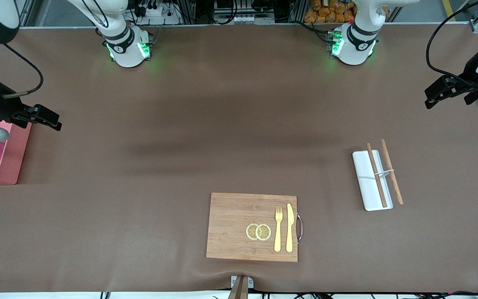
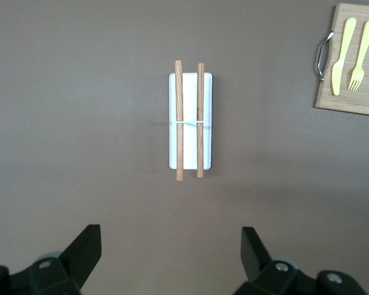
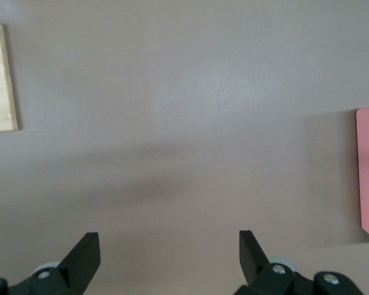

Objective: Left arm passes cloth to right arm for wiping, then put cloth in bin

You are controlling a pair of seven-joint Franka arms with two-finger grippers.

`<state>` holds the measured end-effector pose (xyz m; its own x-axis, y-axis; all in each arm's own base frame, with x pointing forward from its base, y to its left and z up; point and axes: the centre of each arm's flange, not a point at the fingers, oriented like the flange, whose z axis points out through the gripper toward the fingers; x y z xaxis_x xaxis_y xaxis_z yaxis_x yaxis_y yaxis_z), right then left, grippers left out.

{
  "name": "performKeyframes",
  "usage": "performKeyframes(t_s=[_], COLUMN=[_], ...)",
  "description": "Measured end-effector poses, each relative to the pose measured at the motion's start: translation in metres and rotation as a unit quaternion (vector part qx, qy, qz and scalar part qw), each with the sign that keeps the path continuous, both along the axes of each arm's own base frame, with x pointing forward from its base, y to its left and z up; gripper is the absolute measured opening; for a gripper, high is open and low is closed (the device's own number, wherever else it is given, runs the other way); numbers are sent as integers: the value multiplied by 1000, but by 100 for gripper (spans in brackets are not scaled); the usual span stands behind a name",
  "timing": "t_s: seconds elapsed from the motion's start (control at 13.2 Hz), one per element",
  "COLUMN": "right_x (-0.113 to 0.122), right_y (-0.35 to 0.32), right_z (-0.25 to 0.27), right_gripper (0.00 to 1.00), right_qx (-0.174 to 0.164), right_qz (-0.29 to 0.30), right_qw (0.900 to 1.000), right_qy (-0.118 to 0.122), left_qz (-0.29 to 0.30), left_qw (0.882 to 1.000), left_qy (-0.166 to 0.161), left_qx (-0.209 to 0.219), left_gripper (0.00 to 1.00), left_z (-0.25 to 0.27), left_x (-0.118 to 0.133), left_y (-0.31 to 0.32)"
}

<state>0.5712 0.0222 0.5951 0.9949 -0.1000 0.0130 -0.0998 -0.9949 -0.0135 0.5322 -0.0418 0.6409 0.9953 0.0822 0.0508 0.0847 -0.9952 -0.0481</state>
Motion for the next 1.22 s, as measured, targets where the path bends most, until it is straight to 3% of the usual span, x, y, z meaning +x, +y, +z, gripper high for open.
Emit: performKeyframes(t_s=[0.23,0.68,1.22], right_x=[3,5,10], right_y=[-5,-13,-19], right_z=[10,9,12], right_gripper=[100,100,100], right_qx=[1,2,1], right_qz=[-5,-11,30], right_qw=[1000,1000,999], right_qy=[-17,-18,-25], left_qz=[0,-14,-19], left_qw=[1000,1000,1000], left_qy=[0,0,-2], left_qx=[0,1,-11], left_gripper=[100,100,100], left_z=[0,0,3], left_x=[0,-1,-2], left_y=[0,-15,-24])
